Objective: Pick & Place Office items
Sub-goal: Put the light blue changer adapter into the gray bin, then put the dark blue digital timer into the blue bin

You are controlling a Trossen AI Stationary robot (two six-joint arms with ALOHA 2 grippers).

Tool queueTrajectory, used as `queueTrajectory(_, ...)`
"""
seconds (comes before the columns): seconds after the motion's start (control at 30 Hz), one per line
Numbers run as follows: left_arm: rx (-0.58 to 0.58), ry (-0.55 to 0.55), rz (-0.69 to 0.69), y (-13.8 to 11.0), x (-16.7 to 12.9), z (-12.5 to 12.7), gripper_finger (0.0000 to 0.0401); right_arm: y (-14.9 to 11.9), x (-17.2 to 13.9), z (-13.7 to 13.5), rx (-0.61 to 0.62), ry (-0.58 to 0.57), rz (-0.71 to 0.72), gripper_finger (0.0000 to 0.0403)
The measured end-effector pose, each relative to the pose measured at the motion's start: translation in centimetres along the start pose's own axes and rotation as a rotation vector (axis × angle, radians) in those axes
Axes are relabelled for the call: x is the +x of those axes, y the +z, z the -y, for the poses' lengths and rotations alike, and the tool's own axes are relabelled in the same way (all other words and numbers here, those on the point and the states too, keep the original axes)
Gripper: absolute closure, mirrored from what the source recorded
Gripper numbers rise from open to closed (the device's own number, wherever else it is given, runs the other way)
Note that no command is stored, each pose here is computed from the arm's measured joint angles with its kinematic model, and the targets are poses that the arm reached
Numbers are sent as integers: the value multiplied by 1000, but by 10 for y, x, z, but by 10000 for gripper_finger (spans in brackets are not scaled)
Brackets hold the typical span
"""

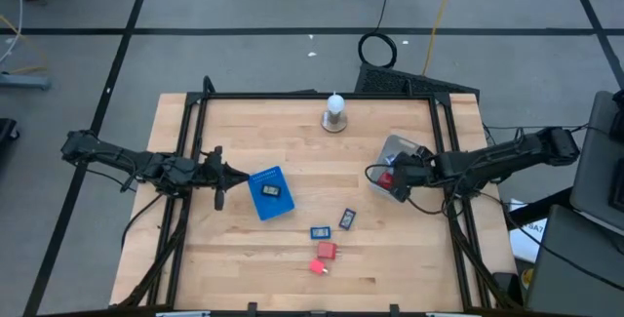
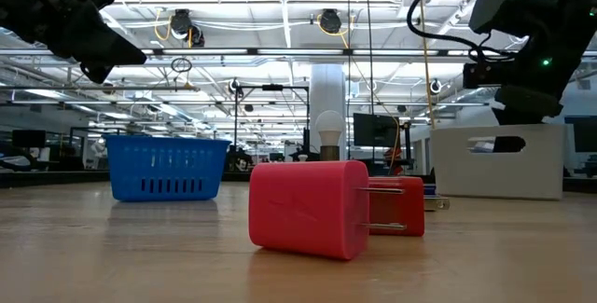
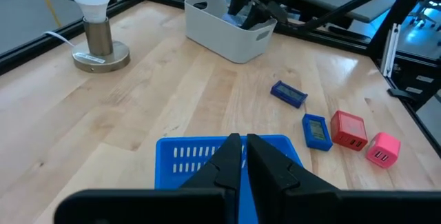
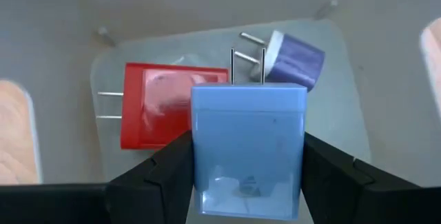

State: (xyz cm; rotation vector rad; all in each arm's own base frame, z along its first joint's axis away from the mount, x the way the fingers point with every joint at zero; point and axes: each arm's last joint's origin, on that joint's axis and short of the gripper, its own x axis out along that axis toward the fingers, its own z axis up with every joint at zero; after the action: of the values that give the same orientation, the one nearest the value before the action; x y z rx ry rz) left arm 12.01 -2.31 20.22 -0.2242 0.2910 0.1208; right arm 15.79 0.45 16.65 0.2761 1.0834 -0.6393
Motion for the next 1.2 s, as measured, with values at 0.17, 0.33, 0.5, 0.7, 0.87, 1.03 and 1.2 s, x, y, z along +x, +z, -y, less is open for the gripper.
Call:
queueTrajectory(0.17, 0, 0, -1, 0, 0, 0, 377, -1, 1, -2, -1, 44, -45, 196)
queueTrajectory(0.33, -9, 4, -13, -1, 0, 0, 377, 0, -1, -1, 15, 69, -35, 95)
queueTrajectory(0.5, -9, 6, -20, -2, 0, -1, 377, 7, -13, -1, 33, 159, 85, 41)
queueTrajectory(0.7, -8, 6, -20, -2, 0, -1, 377, 21, -50, 1, -16, 324, 445, 70)
queueTrajectory(0.87, -46, 20, 53, 5, 3, 2, 377, 29, -82, -12, -102, 531, 845, 116)
queueTrajectory(1.03, -2, -3, 92, 12, 22, 11, 395, 16, -73, -34, -259, 649, 1040, 185)
queueTrajectory(1.2, 16, 39, -46, 22, 57, 28, 397, -6, -54, -42, -378, 662, 1088, 283)
